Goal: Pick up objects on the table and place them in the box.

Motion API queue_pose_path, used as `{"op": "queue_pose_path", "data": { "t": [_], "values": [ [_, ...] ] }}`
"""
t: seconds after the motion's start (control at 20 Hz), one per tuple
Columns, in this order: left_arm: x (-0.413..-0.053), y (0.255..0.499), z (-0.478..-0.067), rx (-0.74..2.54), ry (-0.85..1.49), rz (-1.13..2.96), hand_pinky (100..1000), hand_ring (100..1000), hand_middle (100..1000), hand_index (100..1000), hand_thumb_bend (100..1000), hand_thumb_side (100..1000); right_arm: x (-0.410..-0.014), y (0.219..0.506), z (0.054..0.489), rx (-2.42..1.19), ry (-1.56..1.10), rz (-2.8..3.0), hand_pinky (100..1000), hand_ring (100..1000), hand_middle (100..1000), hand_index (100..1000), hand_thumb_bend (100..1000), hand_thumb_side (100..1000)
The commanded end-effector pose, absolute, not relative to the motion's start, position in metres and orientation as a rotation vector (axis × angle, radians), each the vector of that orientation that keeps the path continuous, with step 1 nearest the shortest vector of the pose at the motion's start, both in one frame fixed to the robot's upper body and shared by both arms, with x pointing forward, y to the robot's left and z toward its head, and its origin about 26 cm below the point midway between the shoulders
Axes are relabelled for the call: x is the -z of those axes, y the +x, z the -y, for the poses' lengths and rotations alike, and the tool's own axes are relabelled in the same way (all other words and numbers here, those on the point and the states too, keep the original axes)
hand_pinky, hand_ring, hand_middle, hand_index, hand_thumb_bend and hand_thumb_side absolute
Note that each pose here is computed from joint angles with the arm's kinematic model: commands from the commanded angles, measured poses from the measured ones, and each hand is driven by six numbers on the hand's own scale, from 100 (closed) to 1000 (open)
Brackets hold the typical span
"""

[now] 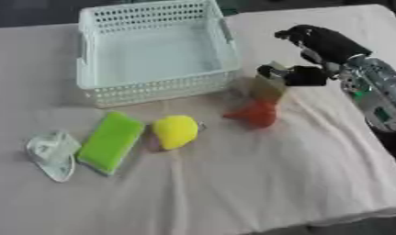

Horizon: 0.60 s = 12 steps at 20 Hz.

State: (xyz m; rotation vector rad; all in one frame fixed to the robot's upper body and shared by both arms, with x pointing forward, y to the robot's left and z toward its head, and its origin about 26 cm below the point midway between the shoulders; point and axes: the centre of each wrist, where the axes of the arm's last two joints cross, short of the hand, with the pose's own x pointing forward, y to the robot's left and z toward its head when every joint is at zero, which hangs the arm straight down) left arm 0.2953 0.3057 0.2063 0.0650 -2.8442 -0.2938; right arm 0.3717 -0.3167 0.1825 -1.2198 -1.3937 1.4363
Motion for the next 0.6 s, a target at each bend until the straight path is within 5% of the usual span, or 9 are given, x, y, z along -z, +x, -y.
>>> {"op": "queue_pose_path", "data": {
  "t": [0.05,0.6],
  "values": [
    [-0.214,0.294,-0.308,0.312,0.083,2.868,960,946,879,893,127,948,-0.189,0.372,0.322,-1.437,-1.262,1.379,930,971,874,991,564,1000],
    [-0.213,0.294,-0.307,0.312,0.086,2.872,961,945,877,892,120,944,-0.178,0.375,0.327,-1.456,-1.249,1.321,931,974,875,996,574,1000]
  ]
}}
